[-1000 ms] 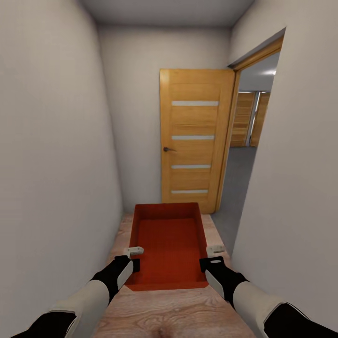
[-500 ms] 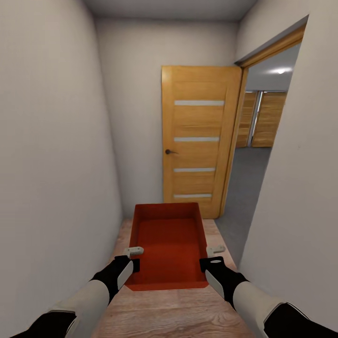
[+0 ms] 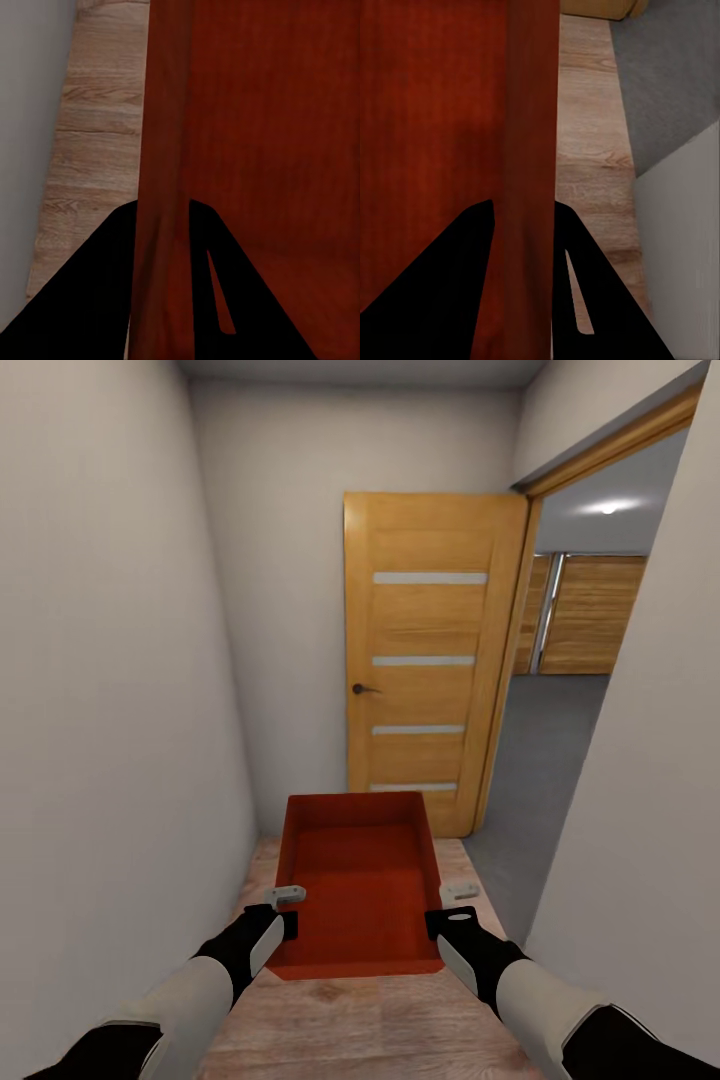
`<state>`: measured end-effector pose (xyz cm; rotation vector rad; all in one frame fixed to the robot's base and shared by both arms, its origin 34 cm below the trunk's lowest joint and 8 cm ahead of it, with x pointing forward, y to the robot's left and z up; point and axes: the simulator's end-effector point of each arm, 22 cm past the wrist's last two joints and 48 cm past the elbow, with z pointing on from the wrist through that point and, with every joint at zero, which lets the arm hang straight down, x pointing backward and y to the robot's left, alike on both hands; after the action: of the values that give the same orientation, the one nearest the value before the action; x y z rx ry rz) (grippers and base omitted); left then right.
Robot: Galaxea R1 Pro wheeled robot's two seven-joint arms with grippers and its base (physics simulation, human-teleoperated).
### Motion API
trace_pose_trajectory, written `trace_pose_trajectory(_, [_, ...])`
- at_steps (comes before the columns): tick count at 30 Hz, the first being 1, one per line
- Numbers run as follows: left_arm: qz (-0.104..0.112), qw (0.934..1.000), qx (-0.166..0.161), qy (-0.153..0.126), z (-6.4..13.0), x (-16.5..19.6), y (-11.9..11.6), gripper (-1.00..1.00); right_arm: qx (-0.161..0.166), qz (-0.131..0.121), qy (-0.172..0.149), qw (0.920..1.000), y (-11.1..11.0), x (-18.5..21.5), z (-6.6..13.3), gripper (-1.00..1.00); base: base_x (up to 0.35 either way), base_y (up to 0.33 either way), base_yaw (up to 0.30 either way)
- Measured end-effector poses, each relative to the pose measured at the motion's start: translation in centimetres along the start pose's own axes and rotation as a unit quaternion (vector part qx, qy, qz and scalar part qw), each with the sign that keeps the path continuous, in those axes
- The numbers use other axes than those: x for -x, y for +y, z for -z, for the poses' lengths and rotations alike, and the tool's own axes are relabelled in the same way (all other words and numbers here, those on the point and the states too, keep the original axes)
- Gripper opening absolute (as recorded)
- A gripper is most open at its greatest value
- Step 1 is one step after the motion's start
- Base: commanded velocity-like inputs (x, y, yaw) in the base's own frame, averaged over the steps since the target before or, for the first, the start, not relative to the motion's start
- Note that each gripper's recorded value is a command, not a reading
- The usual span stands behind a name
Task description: Move the two storage containers from the living room to the garage. In the garage, place one container on the floor and stack the other container on top of it (either order is fine).
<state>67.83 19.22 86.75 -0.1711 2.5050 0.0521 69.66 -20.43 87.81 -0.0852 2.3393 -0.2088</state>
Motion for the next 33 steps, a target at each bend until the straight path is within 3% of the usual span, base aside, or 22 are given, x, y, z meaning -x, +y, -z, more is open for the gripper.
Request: trace_pose_trajectory(33, [0.0, 1.0, 0.0, 0.001, 0.0, -0.02, 0.01, -1.0, 0.0, 0.0, 0.001, 1.0, 0.01, -0.05, 0.0, -1.0, 0.322, 0.0, 0.0])
